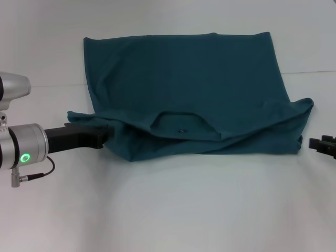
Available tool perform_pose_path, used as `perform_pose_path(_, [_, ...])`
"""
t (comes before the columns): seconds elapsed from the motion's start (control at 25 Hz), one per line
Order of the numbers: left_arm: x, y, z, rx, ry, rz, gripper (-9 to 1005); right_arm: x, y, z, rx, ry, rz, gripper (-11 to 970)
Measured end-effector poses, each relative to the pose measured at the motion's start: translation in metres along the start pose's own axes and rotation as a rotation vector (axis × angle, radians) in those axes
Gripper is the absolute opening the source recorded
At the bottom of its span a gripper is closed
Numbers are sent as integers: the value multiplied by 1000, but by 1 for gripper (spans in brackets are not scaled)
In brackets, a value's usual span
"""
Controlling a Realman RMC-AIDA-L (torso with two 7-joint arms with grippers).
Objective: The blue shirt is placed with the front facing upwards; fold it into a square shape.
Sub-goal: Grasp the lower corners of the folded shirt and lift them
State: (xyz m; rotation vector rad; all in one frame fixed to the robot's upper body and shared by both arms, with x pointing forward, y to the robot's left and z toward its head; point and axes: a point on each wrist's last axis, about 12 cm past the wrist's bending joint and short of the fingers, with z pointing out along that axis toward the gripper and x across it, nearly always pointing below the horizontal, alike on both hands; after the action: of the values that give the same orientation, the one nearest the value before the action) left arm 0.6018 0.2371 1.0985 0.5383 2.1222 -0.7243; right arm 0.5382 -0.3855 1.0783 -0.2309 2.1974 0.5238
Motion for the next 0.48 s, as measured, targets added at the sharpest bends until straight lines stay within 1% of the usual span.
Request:
perform_pose_path(0.04, [0,0,0,0,0,0,-1,0,1,2,0,0,4,206])
perform_pose_path(0.24, [1,0,0,0,-1,-2,-1,6,4,13,0,10,2,408])
perform_pose_path(0.36, [1,0,0,1,-3,-3,-1,8,4,15,10,13,5,635])
perform_pose_path(0.48, [1,0,0,2,-3,-3,-1,9,4,16,15,12,4,649])
